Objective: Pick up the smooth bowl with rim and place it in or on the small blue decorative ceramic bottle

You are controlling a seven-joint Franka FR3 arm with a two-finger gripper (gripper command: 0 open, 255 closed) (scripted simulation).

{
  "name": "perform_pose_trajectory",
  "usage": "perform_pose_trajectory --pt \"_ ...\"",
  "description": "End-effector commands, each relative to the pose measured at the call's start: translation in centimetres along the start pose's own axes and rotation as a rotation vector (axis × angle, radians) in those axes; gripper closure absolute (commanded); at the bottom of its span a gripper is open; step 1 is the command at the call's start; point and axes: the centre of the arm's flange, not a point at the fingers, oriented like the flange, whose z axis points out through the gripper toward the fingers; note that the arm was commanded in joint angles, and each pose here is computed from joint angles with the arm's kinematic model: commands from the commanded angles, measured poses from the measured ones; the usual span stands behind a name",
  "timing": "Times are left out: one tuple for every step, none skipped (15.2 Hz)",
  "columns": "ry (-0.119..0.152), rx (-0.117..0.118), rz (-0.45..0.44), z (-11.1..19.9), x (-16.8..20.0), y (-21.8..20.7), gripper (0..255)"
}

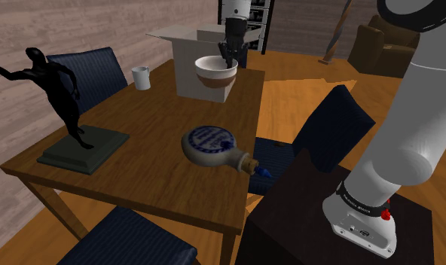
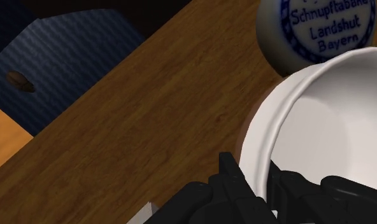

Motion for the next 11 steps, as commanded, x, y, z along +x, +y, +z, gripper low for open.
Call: perform_pose_trajectory --pt "0.000 0.000 0.000 -1.1 -0.2 -0.1 255" --pt "0.000 0.000 0.000 -1.7 -0.3 -0.2 255" --pt "0.000 0.000 0.000 -2.2 -0.4 -0.3 255" --pt "0.000 0.000 0.000 -2.7 -0.5 -0.4 255" --pt "0.000 0.000 0.000 -3.2 -0.5 -0.5 255" --pt "0.000 0.000 0.000 -3.7 -0.6 -0.6 255" --pt "0.000 0.000 0.000 -4.2 -0.7 -0.6 255" --pt "0.000 0.000 0.000 -3.9 -1.7 -1.4 255" --pt "0.000 0.000 0.000 -3.7 -2.8 -2.2 255" --pt "0.000 0.000 0.000 -3.5 -3.8 -3.0 255" --pt "0.000 0.000 0.000 -3.2 -4.8 -3.8 255"
